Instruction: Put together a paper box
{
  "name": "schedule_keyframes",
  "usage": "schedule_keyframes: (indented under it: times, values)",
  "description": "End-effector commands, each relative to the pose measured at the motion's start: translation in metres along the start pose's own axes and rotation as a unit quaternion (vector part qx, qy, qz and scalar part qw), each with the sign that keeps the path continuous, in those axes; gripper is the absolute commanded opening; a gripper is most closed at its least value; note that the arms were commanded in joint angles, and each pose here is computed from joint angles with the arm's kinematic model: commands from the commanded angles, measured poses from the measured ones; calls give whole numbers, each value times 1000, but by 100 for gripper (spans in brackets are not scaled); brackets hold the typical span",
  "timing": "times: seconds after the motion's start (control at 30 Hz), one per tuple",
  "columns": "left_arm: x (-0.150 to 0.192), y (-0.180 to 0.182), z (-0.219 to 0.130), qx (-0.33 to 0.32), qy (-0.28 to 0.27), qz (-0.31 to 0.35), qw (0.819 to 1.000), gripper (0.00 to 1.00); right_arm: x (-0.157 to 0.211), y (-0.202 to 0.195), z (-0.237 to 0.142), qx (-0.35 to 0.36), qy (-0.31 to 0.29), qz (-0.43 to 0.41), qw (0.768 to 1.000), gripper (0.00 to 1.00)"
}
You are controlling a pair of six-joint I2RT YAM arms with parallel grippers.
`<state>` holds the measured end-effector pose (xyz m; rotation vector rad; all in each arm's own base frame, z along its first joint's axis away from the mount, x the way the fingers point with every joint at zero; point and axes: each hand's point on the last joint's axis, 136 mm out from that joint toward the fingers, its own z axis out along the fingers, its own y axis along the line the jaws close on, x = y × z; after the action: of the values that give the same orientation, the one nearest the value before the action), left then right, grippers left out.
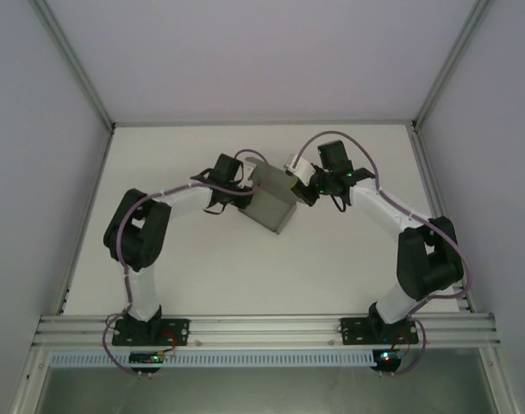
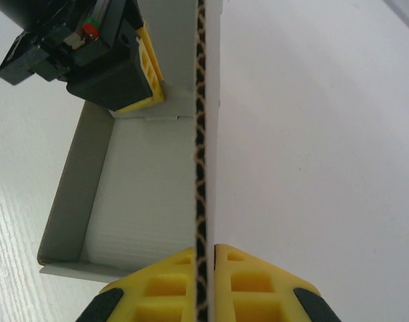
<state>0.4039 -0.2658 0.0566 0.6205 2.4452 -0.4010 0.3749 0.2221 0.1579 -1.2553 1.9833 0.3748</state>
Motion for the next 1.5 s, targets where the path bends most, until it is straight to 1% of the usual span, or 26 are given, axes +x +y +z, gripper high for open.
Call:
schedule_keyframes:
  times: [0.0,0.03,0.07,0.1,0.13,0.17,0.23,0.33,0.4,0.47,0.5,0.6,0.67,0.77,0.87,0.9,0.97,1.1,1.2,1.3,1.33,1.4,1.47]
  values:
    - [17,19,15,-72,10,2,997,8,-20,-1,-12,20,-29,-3,999,4]
    - [17,21,17,-86,7,1,996,5,-19,0,-12,19,-27,-1,999,4]
    - [17,21,18,-94,6,5,996,5,-19,0,-12,20,-26,1,999,4]
    - [18,22,20,-107,8,11,994,10,-18,1,-12,20,-24,3,1000,4]
    - [18,23,22,-126,5,20,992,8,-17,2,-13,21,-23,5,1000,4]
    - [20,24,23,-141,6,28,990,0,-16,2,-13,20,-22,6,1000,4]
    - [22,25,24,-173,6,45,984,0,-16,4,-14,21,-22,8,1000,4]
    - [27,21,24,-204,13,74,976,0,-14,4,-14,20,-17,15,1000,4]
    - [31,18,26,-202,24,80,976,0,-13,5,-14,19,-16,17,1000,4]
    - [35,14,29,-183,37,75,979,9,-13,5,-15,18,-15,18,1000,4]
    - [35,12,30,-176,38,70,981,12,-13,6,-15,16,-15,19,1000,4]
    - [32,8,30,-152,38,59,986,14,-14,8,-16,11,-15,19,1000,4]
    - [29,3,29,-134,36,54,989,20,-13,9,-15,8,-14,21,1000,4]
    - [25,-1,30,-108,34,47,992,23,-13,9,-17,6,-15,23,1000,4]
    - [26,-1,32,-101,39,54,993,27,-13,10,-16,4,-15,24,1000,4]
    - [27,0,34,-103,41,56,992,22,-13,10,-16,3,-15,24,1000,4]
    - [28,1,35,-108,44,54,992,1,-12,10,-15,1,-13,25,1000,4]
    - [22,7,35,-152,32,59,986,0,-10,7,-13,6,-7,26,1000,4]
    - [19,17,31,-229,21,70,971,0,-8,8,-12,4,-1,32,999,4]
    - [25,31,28,-276,28,55,959,0,-6,9,-12,3,4,41,999,4]
    - [27,35,23,-299,20,47,953,0,-5,9,-11,3,6,43,999,4]
    - [29,38,18,-334,9,51,941,0,-1,9,-9,3,13,47,999,4]
    - [32,36,18,-341,3,57,938,0,1,8,-8,3,17,51,999,4]
